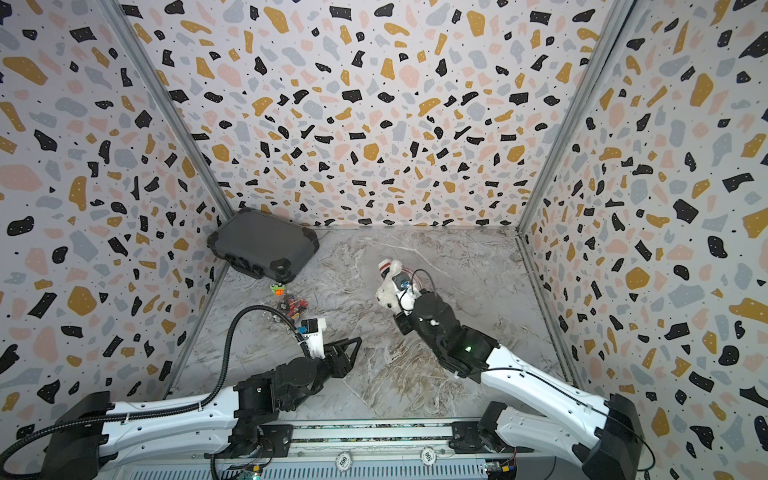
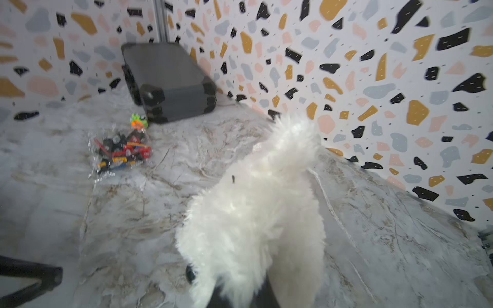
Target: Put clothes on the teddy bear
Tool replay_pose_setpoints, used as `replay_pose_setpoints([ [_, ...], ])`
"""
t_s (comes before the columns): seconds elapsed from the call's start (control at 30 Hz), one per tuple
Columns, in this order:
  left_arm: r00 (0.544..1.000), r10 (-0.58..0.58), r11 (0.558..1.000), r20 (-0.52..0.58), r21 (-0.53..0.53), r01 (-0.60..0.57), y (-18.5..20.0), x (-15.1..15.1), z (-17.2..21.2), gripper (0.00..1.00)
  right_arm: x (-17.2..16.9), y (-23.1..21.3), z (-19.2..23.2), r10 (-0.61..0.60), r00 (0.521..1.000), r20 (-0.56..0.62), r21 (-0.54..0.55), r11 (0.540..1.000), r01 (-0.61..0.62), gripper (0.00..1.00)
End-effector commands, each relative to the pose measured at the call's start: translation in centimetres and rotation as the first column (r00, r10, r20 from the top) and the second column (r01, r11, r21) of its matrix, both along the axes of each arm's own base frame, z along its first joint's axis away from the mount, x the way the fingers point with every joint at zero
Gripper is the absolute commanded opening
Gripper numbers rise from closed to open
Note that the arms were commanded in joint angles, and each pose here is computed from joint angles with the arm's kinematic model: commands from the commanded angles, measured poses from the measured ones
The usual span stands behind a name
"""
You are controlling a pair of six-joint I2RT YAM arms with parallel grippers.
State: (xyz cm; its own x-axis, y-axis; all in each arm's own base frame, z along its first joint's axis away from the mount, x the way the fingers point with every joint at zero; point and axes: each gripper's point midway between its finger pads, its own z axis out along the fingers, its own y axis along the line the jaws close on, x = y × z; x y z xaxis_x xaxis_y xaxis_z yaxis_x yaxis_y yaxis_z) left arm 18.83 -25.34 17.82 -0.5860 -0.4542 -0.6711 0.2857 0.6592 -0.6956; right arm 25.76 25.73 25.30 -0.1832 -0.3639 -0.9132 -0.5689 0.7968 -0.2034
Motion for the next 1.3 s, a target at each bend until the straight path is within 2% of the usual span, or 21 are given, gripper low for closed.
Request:
replay_pose_setpoints([
  [0.0,0.999,0.048,0.998,-0.003,-0.027,-0.048,1.7,0.4,0.0,0.54,0.4,0.2,-1.1,-0.076,0.996,0.051,-0.099,0.992,0.081,0.0],
  [0.17,0.996,0.087,0.995,-0.024,-0.049,-0.088,3.8,0.1,-0.3,0.54,-1.6,3.3,-5.6,0.009,0.999,-0.05,-0.134,0.991,-0.015,0.0],
  [0.3,0.994,0.103,0.993,-0.035,-0.052,-0.104,4.7,-0.1,-0.8,0.55,-4.1,5.5,-7.8,0.109,0.984,-0.144,-0.087,0.989,-0.122,0.0],
  [0.67,0.991,0.126,0.992,-0.046,0.032,-0.125,4.7,0.4,-1.7,0.58,-9.0,9.1,-13.9,0.258,0.891,-0.372,0.011,0.962,-0.274,0.12],
  [0.8,0.99,0.129,0.991,-0.06,0.045,-0.126,4.6,0.4,-2.4,0.58,-10.0,9.7,-14.8,0.293,0.86,-0.418,0.056,0.953,-0.298,0.21],
  [0.93,0.989,0.132,0.99,-0.07,0.065,-0.127,4.7,0.4,-3.0,0.59,-10.2,9.8,-14.1,0.324,0.843,-0.429,0.106,0.945,-0.308,0.38],
  [1.17,0.989,0.131,0.985,-0.07,0.118,-0.122,4.3,0.6,-3.2,0.64,-8.5,8.2,-10.5,0.351,0.844,-0.404,0.216,0.934,-0.285,0.6],
  [1.27,0.99,0.112,0.984,-0.087,0.149,-0.099,3.5,0.6,-3.4,0.7,-6.9,6.6,-8.6,0.335,0.86,-0.384,0.246,0.935,-0.255,0.69],
])
